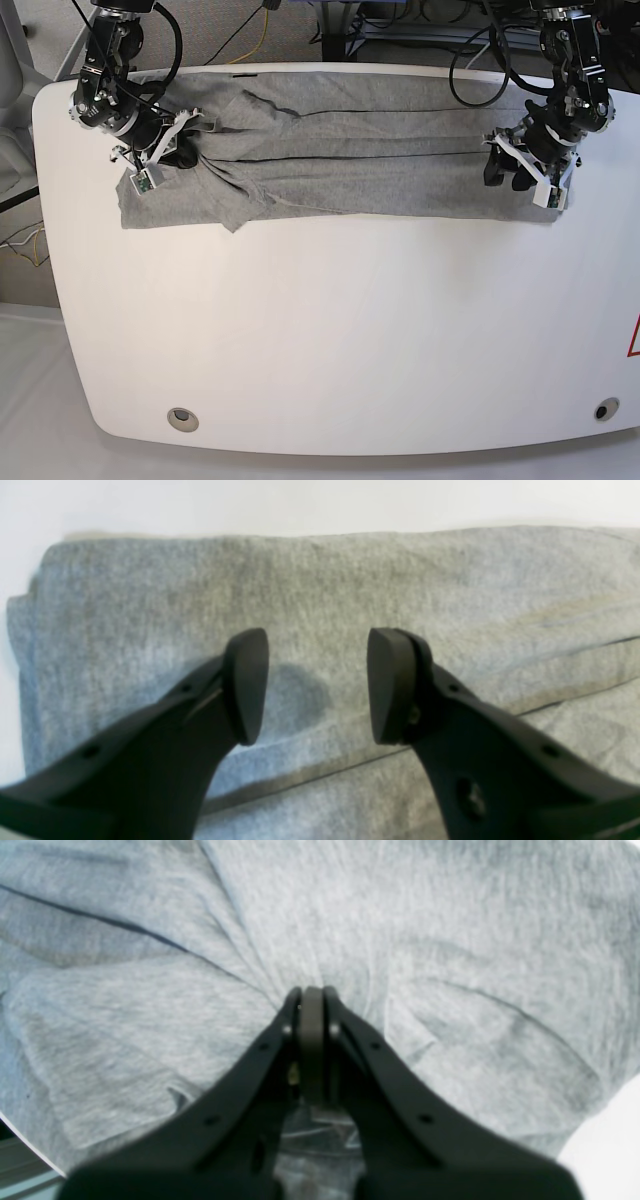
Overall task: Fold the T-shirt properly
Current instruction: 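Pull the band end with the right gripper away from the left gripper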
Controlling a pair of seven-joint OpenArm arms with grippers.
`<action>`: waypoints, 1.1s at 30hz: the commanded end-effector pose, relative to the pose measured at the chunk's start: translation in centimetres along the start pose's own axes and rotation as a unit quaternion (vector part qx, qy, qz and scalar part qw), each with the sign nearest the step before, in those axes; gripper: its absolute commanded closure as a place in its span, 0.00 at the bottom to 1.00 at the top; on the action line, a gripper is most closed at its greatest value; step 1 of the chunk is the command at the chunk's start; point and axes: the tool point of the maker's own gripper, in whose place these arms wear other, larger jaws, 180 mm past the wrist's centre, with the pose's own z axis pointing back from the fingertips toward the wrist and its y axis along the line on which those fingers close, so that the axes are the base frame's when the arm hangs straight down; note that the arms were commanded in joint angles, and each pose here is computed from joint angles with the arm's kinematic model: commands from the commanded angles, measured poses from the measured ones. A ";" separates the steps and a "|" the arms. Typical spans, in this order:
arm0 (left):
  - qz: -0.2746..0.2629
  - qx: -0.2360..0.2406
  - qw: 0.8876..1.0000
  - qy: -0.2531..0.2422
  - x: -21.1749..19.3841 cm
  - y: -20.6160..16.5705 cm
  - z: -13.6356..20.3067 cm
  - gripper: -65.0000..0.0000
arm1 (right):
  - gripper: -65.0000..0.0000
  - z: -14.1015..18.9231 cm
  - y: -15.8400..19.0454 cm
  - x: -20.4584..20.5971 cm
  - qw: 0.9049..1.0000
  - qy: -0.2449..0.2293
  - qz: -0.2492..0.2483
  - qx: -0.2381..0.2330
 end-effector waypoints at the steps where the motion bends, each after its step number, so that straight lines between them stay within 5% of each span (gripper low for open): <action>1: -0.008 -0.001 1.000 -0.021 1.3 0.1 0.4 0.55 | 1.00 0.0 -0.9 -4.5 0.994 0.106 0.013 -0.024; 22: -0.006 -0.001 1.000 -0.015 0.7 0.1 0.5 0.55 | 1.00 0.0 -5.5 -0.3 0.981 0.122 0.093 -0.116; 33: -0.006 -0.001 1.000 -0.015 0.7 0.2 0.5 0.55 | 1.00 -0.6 -7.1 -2.1 0.981 0.145 0.055 -0.119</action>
